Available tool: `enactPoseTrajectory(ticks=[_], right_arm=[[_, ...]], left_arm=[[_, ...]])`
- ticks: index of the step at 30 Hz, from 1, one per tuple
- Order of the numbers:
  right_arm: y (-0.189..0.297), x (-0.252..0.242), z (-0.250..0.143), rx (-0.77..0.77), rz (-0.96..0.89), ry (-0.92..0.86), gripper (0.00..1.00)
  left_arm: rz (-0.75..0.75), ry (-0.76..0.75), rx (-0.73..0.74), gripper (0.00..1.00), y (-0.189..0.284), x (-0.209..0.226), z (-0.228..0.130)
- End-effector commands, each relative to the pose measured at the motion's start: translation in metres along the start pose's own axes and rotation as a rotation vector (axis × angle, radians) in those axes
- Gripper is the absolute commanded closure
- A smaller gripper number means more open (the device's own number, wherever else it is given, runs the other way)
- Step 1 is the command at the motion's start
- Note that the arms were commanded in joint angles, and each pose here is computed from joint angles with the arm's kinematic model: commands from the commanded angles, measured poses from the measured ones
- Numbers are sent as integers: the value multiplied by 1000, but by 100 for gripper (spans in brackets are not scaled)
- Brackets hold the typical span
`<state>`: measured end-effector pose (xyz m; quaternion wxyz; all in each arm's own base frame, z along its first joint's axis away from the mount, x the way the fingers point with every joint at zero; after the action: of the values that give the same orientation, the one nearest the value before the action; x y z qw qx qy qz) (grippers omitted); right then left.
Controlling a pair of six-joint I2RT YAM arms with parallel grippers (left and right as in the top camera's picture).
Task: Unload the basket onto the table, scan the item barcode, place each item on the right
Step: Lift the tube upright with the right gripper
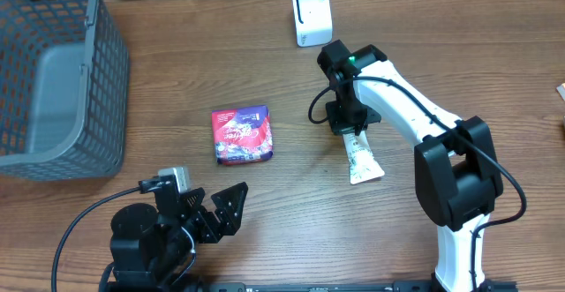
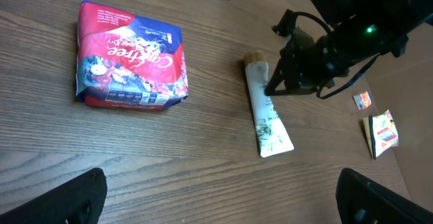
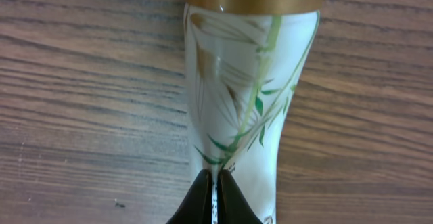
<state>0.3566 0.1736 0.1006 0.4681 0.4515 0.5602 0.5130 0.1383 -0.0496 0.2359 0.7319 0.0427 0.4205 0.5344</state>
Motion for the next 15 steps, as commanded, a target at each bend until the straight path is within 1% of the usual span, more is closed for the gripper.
enactPoseTrajectory(ticks=[1, 10, 15], right_arm=[[-23, -12, -1, 21, -49, -19, 96], [-47, -14, -4, 4, -48, -27, 96], [-53, -18, -6, -5, -79, -27, 96]], left_arm=[[-8, 7, -8, 0, 2, -2, 1], [-8, 8, -8, 0, 2, -2, 1], [-8, 8, -8, 0, 2, -2, 1]])
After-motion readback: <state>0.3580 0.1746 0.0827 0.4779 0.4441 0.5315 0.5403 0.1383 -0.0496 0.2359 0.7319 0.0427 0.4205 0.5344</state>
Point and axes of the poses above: each gripper's point midway between its finger pads, its own y axis back along the fingers, its own x axis along the line the jaws close on, z = x × y, the point moved 6 cm from there along y, back along the fingers, and after that the axes turned 2 degrees about -y, right-handed, at the moved point
